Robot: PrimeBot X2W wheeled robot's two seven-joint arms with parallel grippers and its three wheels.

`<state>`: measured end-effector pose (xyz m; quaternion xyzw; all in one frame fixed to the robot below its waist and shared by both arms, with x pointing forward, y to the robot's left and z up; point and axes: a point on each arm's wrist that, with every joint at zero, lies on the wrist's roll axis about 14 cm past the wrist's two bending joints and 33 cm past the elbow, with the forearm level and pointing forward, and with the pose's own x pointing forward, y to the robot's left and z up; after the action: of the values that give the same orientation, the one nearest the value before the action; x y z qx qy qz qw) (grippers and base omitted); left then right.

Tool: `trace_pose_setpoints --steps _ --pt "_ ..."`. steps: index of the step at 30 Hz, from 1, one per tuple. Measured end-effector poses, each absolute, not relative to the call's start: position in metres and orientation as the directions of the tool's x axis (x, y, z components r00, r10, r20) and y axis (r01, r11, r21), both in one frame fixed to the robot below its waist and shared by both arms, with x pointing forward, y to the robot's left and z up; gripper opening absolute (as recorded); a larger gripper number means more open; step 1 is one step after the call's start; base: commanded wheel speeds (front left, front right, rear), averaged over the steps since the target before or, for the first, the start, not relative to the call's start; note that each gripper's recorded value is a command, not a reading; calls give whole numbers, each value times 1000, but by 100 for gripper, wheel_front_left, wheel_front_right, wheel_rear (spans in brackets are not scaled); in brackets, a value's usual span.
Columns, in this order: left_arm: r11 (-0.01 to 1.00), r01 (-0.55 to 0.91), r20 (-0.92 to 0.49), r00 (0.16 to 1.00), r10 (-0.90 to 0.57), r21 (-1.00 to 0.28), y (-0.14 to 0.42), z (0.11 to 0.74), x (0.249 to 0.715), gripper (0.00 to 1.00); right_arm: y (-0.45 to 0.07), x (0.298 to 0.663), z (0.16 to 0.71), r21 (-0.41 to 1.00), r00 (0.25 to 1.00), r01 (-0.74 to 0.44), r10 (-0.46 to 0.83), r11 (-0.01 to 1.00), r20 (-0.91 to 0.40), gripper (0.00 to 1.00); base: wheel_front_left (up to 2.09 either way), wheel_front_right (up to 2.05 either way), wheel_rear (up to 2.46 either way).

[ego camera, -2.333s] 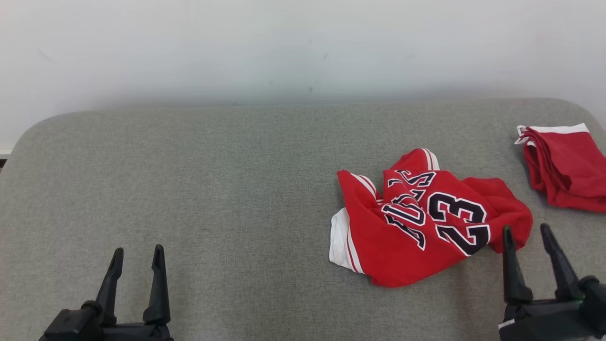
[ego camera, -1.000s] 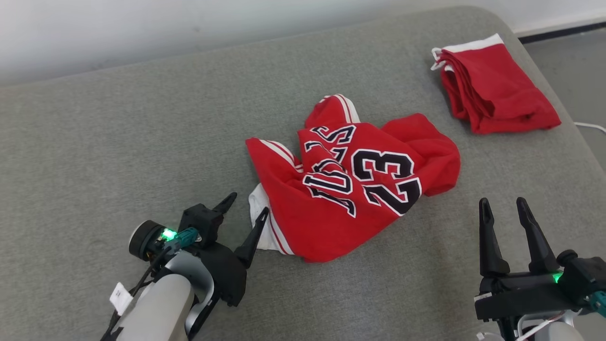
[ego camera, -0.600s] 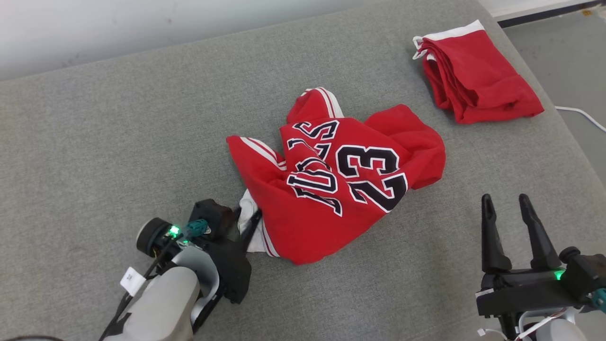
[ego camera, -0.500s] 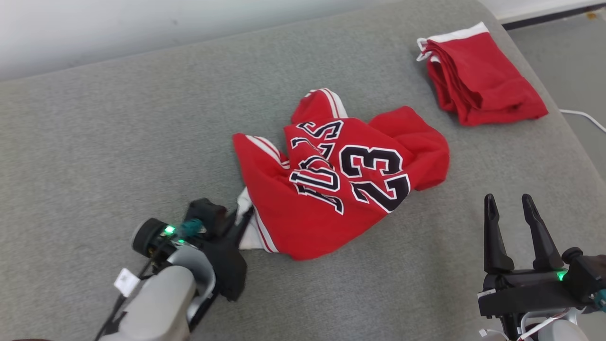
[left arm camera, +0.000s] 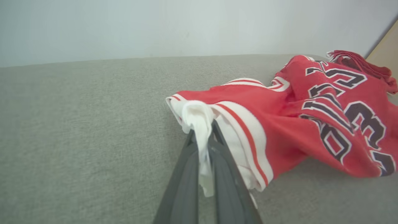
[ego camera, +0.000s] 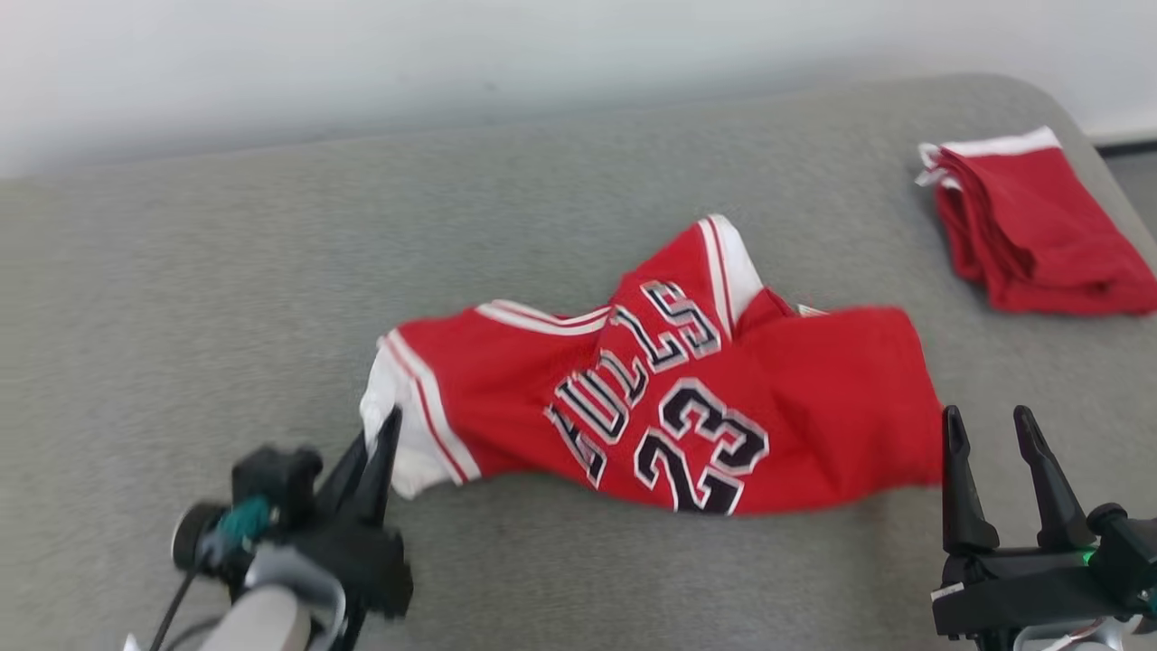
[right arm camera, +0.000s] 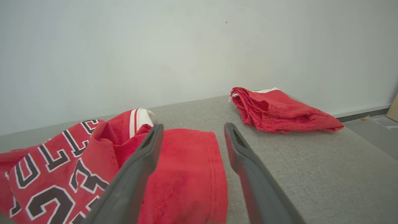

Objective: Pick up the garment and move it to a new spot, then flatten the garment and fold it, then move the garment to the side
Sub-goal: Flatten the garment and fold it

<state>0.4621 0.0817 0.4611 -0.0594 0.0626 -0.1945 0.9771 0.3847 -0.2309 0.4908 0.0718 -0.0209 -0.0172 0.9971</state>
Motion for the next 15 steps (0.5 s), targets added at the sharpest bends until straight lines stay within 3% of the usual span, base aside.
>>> trace_pose_setpoints --steps 15 --pt "979 34 -188 980 -72 -199 174 457 341 0 -174 405 501 154 988 -145 134 977 78 100 0 0 0"
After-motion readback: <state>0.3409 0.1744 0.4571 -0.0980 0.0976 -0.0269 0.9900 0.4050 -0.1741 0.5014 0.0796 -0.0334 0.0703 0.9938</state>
